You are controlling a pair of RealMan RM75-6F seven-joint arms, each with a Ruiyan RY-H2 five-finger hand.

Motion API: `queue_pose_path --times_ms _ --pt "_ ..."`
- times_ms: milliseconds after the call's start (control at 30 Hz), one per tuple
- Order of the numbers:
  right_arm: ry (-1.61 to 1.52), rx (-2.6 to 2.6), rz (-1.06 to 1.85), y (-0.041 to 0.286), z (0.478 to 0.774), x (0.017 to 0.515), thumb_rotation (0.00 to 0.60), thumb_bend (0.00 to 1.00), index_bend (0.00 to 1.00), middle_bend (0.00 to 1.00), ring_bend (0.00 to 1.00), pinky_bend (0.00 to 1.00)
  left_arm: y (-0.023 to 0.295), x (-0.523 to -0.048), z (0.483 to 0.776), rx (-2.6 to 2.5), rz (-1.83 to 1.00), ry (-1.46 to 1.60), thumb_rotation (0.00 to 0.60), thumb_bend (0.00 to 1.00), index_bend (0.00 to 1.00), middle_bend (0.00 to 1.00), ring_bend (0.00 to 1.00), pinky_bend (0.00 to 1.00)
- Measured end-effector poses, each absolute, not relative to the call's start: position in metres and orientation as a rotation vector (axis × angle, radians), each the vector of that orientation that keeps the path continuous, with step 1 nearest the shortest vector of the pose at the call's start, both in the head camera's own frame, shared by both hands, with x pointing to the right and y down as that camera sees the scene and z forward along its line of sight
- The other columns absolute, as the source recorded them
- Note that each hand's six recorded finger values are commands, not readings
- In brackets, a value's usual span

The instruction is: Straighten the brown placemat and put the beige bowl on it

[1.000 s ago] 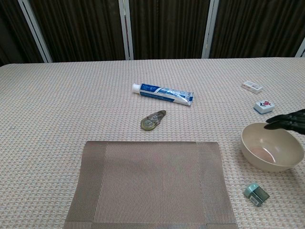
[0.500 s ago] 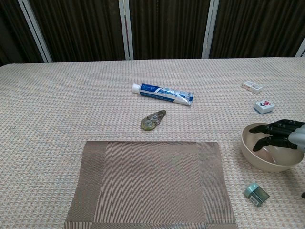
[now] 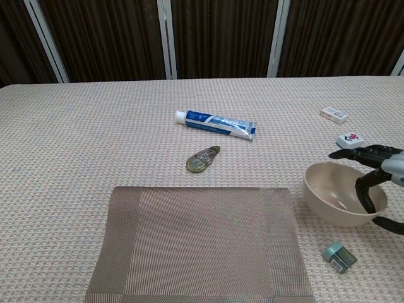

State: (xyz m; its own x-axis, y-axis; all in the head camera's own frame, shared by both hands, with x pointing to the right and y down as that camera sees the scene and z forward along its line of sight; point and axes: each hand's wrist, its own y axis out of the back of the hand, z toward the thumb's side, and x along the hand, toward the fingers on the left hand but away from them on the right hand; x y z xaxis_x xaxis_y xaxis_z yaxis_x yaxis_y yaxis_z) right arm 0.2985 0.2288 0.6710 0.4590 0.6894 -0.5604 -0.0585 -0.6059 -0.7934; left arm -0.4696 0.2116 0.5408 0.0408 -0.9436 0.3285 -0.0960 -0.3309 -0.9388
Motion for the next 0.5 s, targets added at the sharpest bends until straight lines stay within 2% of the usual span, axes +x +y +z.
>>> queue_pose_path --times_ms 233,500 --pt "-0.672 -1.923 1.172 0.211 0.659 0.305 0.6 0.37 0.72 0.0 0.0 0.0 0.211 -0.47 0.539 -1.547 -1.381 1.092 0.6 0.0 0.0 0.0 0.0 0.0" --pt "-0.837 -1.82 1.235 0.164 0.654 0.335 0.6 0.36 0.74 0.0 0.0 0.0 0.211 -0.47 0.54 -1.553 -1.382 1.094 0.6 0.0 0.0 0.0 0.0 0.0"
